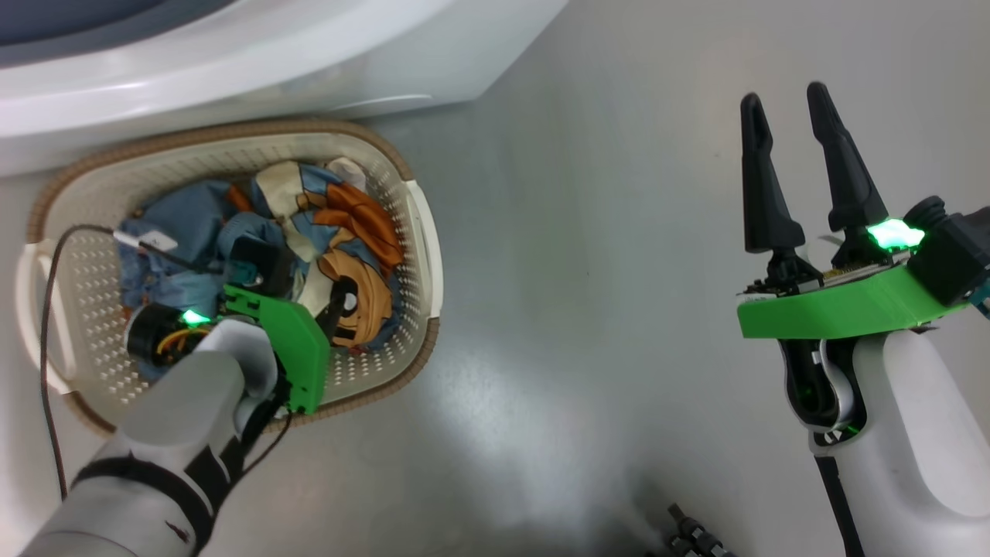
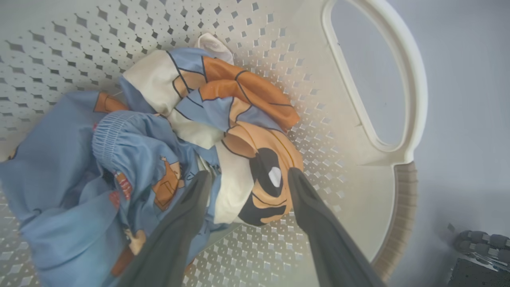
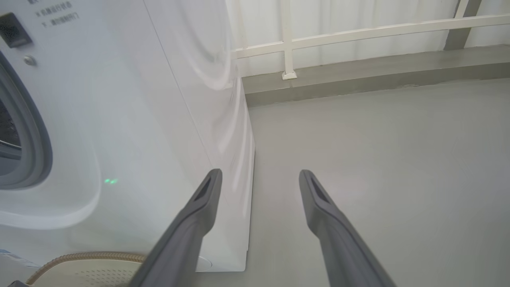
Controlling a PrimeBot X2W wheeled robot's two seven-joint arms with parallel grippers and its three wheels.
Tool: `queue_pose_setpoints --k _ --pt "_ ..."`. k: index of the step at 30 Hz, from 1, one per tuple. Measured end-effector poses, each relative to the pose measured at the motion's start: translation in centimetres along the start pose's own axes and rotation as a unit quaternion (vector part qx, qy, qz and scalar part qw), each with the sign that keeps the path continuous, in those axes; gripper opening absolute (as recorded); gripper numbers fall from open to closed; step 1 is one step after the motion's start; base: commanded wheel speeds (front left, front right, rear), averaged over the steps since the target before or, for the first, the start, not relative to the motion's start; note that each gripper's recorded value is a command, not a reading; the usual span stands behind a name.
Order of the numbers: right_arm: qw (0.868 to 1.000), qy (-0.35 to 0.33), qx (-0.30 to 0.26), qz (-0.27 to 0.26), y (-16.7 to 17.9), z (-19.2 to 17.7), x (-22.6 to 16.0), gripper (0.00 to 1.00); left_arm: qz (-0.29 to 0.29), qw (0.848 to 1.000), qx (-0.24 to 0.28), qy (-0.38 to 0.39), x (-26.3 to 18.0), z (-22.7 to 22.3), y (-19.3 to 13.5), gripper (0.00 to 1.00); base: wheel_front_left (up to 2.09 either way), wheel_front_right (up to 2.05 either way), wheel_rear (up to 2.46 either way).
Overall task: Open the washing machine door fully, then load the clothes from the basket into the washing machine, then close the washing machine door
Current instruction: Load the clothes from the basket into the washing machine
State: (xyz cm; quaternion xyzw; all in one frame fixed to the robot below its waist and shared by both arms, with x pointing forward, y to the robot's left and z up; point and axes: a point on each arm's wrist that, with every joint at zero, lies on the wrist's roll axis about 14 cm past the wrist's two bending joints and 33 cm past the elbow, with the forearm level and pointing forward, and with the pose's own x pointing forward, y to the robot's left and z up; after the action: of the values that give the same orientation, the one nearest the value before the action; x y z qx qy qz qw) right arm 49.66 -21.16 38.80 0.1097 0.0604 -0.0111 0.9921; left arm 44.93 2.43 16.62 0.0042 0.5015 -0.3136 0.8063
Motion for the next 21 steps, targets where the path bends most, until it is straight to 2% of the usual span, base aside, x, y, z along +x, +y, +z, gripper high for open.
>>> queue_pose_setpoints --k 11,21 --pt "1.000 0.014 -0.006 0.002 -0.2 -1.7 0.8 1.00 -0.002 0.998 0.027 0.054 2.7 -0.9 1.6 1.00 0.00 0.00 0.00" --pt "0.999 0.030 -0.011 0.002 -0.5 -3.4 1.2 1.00 -0.018 0.996 0.004 0.083 5.1 -2.0 1.5 1.00 0.00 0.00 0.00"
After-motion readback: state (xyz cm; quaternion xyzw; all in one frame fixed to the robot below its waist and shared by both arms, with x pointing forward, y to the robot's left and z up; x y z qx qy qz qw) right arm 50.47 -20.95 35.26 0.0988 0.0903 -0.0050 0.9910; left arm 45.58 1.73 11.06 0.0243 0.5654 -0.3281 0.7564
